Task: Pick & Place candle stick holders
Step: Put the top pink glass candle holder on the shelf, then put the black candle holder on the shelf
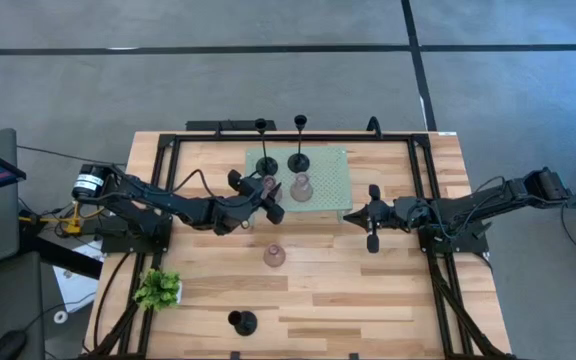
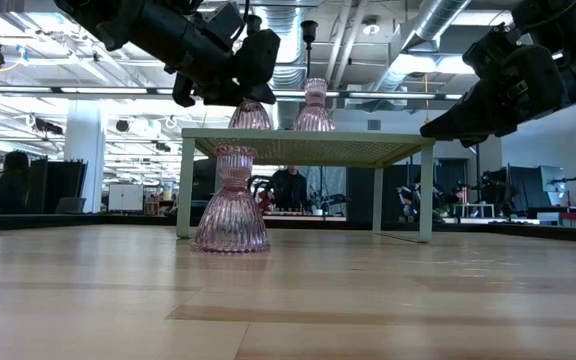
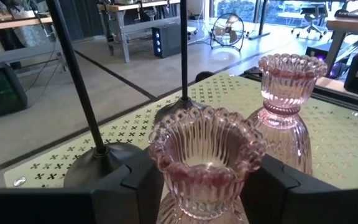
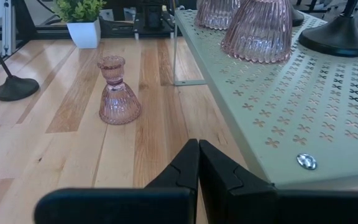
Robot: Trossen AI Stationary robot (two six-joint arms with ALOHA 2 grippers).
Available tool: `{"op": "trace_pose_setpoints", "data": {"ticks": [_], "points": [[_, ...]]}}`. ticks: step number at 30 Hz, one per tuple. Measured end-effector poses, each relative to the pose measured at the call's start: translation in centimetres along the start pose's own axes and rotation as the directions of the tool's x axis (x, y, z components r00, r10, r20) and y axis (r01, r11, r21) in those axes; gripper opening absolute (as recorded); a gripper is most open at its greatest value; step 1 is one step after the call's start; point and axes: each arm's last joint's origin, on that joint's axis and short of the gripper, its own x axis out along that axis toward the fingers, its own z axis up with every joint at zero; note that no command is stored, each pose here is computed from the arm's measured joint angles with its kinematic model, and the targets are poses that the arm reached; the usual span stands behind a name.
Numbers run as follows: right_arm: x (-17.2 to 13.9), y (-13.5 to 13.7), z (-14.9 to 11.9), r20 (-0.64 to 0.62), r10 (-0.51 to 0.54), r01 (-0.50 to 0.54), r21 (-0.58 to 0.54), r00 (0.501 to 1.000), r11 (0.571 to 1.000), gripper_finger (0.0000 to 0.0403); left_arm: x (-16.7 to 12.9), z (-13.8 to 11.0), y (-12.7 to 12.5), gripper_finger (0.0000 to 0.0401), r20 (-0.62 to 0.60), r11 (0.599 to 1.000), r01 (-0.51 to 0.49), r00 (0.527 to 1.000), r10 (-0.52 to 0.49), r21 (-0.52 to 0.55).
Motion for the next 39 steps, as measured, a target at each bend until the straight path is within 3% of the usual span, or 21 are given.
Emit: {"op": "trace_pose_setpoints", "data": {"ticks": [15, 39], "points": [[0.0, 0.0, -0.2, -0.016, -0.001, 0.001, -0.004, 1.000, 1.000, 0.0001, -1.2, 1.5, 0.4, 0.0208, 0.043, 0.997, -0.042, 0.998, 0.039, 0.069], [0.0, 0.0, -0.1, -0.015, -0.001, 0.001, -0.004, 1.000, 1.000, 0.0001, -1.4, 1.8, 0.6, 0.0320, 0.049, 0.997, -0.040, 0.998, 0.037, 0.070]]}}
